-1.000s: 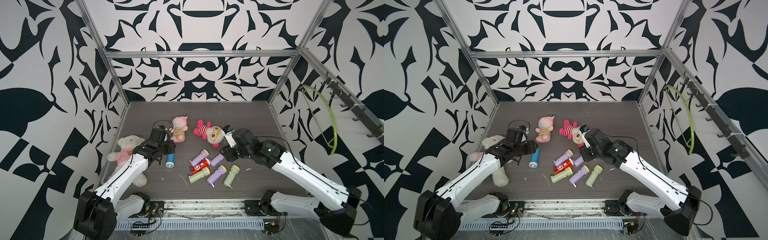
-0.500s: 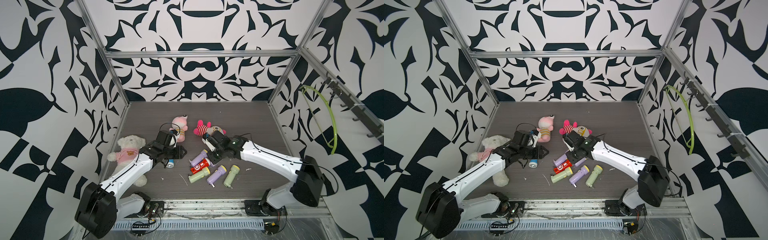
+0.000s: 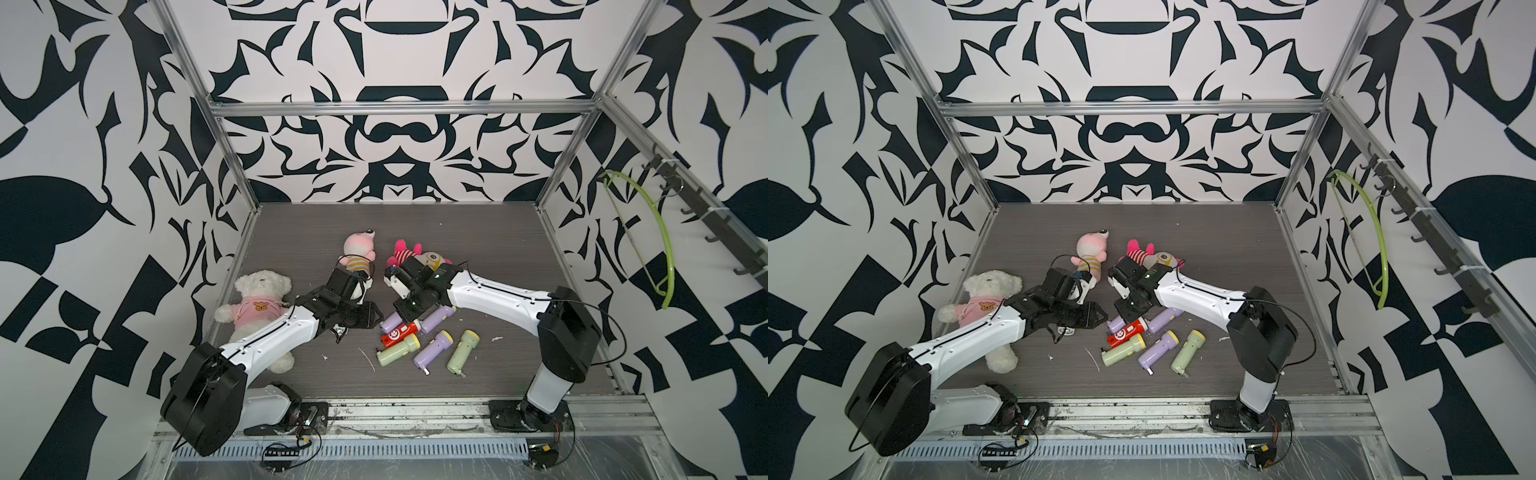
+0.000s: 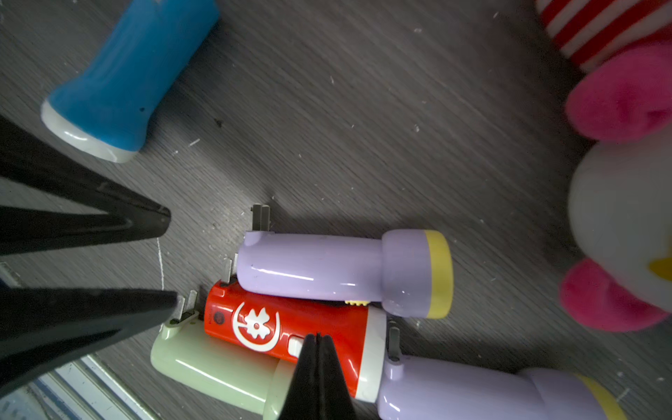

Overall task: Close the plug at the bottom of the flashlight
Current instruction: Adjust the flashlight at the center of the board.

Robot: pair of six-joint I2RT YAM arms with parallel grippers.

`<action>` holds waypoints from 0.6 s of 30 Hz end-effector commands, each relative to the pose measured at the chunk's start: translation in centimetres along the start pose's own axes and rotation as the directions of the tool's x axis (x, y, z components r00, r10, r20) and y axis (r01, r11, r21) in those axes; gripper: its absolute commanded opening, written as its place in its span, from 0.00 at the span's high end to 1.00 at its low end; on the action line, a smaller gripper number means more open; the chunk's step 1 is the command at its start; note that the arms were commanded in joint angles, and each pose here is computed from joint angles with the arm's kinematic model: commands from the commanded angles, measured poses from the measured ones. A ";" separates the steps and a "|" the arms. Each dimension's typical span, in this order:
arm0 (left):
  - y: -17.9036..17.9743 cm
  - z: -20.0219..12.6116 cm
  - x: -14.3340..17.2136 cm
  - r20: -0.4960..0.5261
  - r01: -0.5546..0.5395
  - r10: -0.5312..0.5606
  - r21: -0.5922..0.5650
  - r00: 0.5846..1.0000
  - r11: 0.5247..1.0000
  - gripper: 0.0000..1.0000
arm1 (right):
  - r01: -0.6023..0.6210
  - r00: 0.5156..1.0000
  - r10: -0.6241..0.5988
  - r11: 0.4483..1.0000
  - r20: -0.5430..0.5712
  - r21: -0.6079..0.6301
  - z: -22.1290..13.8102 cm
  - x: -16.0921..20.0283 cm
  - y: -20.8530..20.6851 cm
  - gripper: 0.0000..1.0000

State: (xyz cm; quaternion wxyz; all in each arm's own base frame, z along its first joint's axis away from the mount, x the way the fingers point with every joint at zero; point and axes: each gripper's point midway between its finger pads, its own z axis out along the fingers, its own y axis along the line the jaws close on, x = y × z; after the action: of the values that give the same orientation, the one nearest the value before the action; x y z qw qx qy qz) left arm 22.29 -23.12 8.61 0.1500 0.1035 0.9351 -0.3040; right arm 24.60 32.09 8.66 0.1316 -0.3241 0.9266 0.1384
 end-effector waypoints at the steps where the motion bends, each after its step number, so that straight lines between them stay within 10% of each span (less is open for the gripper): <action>1: 1.0 0.6 0.8 -0.021 0.022 -0.023 -0.028 1.000 0.999 0.59 | 0.026 0.999 -0.026 0.999 0.026 -0.020 0.1 -0.9 1.6 1.00; 18: 2.3 0.4 1.4 -0.008 0.035 -0.036 -0.088 0.999 0.995 0.59 | 0.060 0.998 -0.059 0.998 -0.006 0.009 1.8 -0.1 1.5 1.00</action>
State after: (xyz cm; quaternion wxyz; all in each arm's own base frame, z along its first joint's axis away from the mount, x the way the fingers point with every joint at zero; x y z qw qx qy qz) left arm 22.01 -21.92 6.83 0.1433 0.0860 0.9468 -0.2750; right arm 23.38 33.42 5.90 0.1124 -0.3507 0.9218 0.1214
